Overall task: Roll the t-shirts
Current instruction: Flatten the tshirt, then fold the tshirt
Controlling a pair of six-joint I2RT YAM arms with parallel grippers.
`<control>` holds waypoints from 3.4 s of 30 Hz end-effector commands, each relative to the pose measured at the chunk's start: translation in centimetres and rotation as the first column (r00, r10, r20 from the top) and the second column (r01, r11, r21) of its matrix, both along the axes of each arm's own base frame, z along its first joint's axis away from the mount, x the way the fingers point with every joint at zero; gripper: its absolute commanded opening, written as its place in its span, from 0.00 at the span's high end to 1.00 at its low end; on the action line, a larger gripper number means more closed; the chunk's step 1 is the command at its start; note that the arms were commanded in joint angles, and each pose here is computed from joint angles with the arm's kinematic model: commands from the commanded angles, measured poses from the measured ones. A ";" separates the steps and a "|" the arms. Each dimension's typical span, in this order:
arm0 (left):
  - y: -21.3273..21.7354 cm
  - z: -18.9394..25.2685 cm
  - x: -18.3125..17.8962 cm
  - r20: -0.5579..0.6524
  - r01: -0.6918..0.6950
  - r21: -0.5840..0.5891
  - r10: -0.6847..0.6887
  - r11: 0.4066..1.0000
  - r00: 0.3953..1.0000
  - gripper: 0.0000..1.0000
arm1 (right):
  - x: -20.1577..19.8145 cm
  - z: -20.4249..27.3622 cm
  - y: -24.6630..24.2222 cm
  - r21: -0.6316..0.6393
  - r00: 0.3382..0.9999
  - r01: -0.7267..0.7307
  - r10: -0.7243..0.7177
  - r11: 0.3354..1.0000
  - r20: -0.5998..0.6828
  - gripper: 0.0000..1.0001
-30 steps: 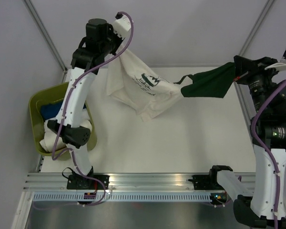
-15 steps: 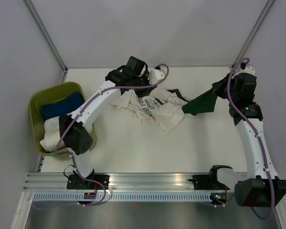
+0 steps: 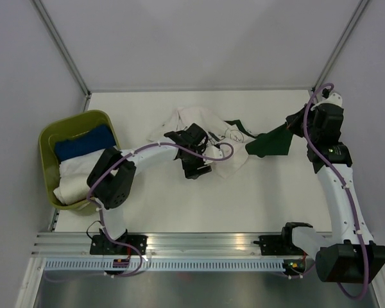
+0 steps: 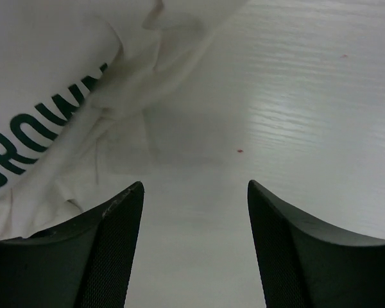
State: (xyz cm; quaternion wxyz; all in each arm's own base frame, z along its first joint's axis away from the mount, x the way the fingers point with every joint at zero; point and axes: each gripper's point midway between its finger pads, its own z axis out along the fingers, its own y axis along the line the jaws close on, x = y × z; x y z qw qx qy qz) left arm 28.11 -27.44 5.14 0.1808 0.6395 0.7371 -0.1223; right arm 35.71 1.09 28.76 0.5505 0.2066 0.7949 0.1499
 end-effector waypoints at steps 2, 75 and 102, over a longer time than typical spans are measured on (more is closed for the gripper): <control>-3.2 1.1 5.0 0.178 0.032 -0.061 -0.021 0.998 0.984 0.30 | -0.2 0.9 -0.2 -0.012 0.999 0.003 -0.002 1.000 0.046 0.99; 22.7 51.6 22.9 0.713 -0.236 -0.673 0.700 0.701 0.049 0.98 | 8.0 38.1 -9.7 0.100 0.628 0.183 -0.194 0.978 0.754 1.00; 18.9 4.0 -1.6 0.070 -0.337 -0.058 0.341 0.940 0.938 0.98 | -14.0 -8.8 -8.2 -0.053 0.834 0.470 -0.463 0.881 -0.300 1.00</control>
